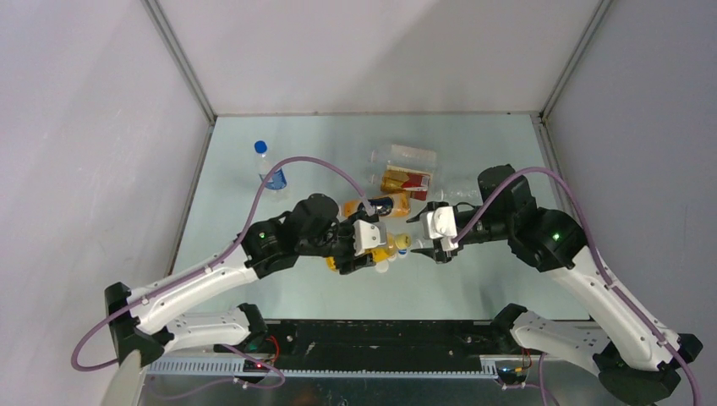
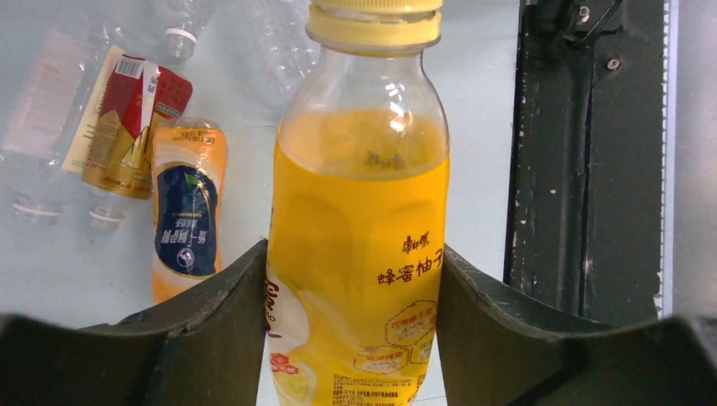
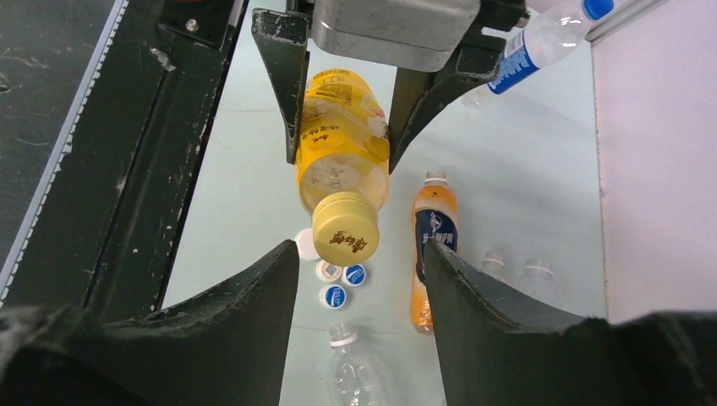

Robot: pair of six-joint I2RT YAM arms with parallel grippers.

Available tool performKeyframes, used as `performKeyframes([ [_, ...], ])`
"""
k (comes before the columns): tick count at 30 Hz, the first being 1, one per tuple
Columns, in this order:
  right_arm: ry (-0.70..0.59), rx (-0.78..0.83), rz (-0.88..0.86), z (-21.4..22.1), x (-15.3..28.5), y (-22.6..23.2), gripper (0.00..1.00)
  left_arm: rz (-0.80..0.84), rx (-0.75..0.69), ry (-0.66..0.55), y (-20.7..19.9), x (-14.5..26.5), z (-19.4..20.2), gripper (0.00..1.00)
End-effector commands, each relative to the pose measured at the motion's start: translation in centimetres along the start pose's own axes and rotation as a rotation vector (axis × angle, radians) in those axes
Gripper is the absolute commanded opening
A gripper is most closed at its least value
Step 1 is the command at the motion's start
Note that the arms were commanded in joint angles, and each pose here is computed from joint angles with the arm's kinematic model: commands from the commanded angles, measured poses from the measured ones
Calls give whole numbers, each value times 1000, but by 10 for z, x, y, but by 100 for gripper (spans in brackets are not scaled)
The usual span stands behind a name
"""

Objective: Screw on the bottle caps

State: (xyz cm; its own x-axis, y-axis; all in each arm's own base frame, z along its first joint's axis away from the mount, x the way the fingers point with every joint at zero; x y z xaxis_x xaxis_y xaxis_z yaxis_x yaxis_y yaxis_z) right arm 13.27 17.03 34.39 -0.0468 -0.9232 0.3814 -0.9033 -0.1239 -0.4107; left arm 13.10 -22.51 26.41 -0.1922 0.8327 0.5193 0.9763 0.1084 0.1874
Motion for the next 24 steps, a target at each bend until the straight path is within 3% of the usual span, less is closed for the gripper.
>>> performKeyframes([
  [1,-14,49,-42,-3,-3,2,57,19,7,-66,2,6,-20,0],
  [16,-7,8,-88,0,-18,3,40,27,12,-82,3,5,-25,0],
  [21,6,-38,-86,2,-20,3,24,8,11,-85,4,7,-26,0],
  [24,36,-103,-69,6,-23,1,2,-32,8,-106,8,9,-30,0],
])
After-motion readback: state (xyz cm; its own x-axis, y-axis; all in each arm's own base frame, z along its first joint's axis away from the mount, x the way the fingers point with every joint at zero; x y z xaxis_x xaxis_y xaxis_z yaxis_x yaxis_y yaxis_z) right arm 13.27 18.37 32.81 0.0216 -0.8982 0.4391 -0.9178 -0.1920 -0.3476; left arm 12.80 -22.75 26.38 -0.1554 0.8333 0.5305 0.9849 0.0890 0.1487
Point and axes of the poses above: each gripper's point midway between its finger pads, its own x axis back along the fingers, its own y axis along the line the jaws close on, z = x × y, the point moved 8 cm from there along x, back along the fingers
